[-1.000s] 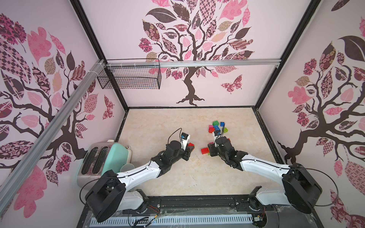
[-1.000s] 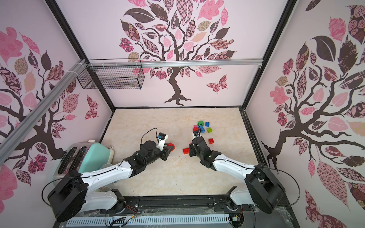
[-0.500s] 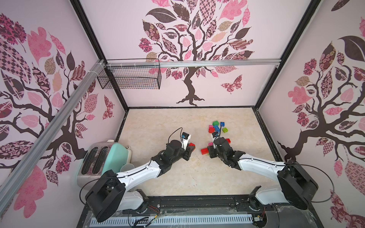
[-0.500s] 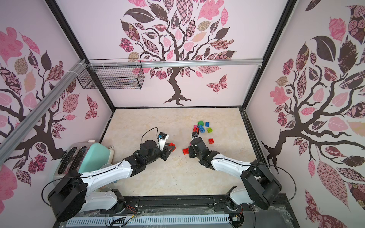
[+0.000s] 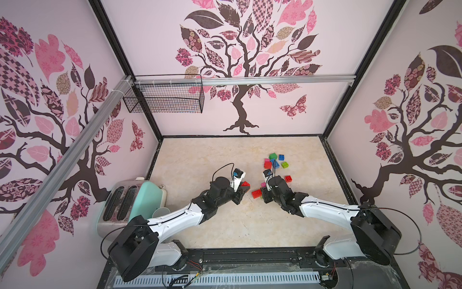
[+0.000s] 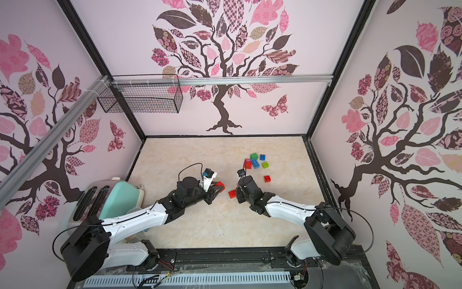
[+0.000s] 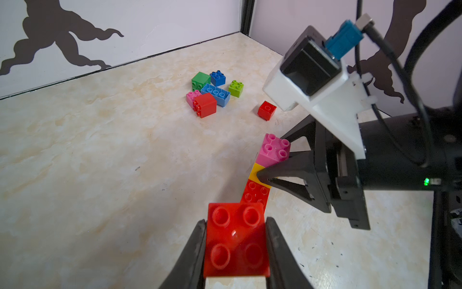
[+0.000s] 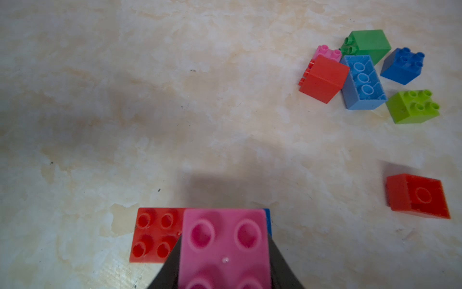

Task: Assemble the number 4 with lego
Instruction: Assemble the lego brick with the lego brick.

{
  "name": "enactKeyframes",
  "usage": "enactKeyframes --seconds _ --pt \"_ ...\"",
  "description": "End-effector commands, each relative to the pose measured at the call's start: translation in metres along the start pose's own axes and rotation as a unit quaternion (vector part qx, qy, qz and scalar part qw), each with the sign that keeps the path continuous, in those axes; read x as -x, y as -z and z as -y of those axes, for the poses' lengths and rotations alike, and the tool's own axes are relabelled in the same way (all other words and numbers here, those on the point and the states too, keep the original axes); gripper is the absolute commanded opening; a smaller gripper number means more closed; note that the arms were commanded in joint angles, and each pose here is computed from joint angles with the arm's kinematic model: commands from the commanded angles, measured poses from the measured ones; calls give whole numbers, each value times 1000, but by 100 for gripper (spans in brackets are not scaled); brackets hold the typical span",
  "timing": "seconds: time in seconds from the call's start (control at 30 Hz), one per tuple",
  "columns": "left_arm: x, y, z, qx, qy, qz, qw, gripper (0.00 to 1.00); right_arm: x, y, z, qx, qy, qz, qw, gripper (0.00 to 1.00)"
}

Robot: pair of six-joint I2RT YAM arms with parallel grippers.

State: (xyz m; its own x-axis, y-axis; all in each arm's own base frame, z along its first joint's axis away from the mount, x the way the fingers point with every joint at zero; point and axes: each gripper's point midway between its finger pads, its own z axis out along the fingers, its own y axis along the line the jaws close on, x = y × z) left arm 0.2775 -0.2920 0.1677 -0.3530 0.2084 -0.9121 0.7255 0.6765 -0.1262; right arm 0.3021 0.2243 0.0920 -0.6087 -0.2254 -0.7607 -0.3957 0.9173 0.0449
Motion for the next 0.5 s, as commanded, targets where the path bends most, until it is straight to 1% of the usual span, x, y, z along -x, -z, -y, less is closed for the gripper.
enactKeyframes --seconds 0.0,0.13,0.23,0.3,0.47 --pt "18 -1 2 -6 -19 20 1000 0 -44 -4 -3 1 20 -84 996 23" --pt "12 -3 3 -12 -35 9 999 0 -53 -5 -2 -1 21 -102 995 14" --pt "5 -9 3 -14 -35 -13 999 0 -55 -5 -7 8 23 -109 994 6" --pt "4 -12 3 -15 -30 -17 999 0 -56 -6 -8 8 24 -113 993 0" --pt "5 -18 7 -33 -27 -12 999 0 -66 -5 -9 5 21 -130 991 0"
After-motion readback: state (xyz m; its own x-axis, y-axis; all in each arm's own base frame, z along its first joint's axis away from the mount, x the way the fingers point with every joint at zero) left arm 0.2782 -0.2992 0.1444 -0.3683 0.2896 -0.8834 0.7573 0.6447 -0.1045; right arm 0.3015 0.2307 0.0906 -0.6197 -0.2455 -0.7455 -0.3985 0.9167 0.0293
